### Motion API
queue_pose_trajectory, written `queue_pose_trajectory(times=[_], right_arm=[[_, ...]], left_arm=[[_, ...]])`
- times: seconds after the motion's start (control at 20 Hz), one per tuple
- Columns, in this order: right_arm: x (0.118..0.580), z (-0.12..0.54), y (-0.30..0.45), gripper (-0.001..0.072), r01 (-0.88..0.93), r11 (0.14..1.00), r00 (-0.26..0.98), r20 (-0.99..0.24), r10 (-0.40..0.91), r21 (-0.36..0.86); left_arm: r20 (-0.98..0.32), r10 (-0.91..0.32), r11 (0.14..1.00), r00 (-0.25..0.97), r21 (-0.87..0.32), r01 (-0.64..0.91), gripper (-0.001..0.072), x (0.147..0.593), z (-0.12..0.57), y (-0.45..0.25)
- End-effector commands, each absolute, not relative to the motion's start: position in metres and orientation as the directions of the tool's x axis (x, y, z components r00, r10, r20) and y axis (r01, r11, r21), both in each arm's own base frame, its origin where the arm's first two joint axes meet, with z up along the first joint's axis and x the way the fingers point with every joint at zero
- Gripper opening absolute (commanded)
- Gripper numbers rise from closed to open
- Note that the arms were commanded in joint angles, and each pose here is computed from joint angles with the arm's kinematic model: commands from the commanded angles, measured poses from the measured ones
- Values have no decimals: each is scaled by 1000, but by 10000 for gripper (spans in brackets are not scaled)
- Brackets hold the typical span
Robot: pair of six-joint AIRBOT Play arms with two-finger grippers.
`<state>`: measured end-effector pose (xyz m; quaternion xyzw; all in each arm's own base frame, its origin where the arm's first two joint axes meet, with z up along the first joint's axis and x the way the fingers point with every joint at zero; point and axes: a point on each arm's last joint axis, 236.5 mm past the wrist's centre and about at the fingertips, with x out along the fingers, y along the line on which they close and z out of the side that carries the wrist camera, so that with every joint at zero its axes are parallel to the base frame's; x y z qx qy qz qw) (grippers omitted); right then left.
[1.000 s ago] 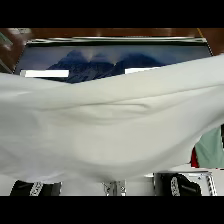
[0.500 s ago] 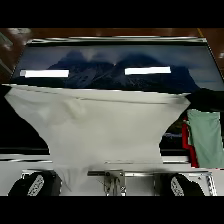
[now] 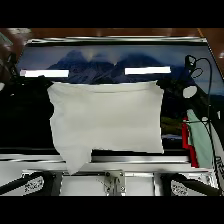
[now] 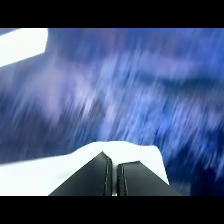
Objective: Fold the shirts.
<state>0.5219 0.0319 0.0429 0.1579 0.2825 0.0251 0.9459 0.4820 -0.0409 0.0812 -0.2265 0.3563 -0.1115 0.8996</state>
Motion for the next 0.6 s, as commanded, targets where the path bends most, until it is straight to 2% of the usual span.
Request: queue_pose_trajectory(times=[0.0, 0.15, 0.35, 0.45, 0.55], right_arm=[[557, 40, 3, 58, 129, 956, 922, -387, -18, 262], [555, 6, 8, 58, 131, 957, 888, -460, 4, 260], [537, -33, 27, 59, 109, 952, 803, -590, 86, 287], [524, -41, 38, 59, 73, 956, 753, -645, 133, 283], [508, -52, 37, 58, 75, 954, 689, -706, 161, 291]], left_arm=[[-527, -226, 902, 820, -431, -28, 33, 535, 52, -33], [-546, -228, 907, 807, -421, -28, 33, 544, 22, -55], [-640, -293, 899, 710, -438, -25, 34, 532, -28, -76], [-694, -360, 903, 624, -428, 45, 33, 511, -37, -89], [-789, -391, 917, 473, -377, 128, 33, 474, -56, -89]])
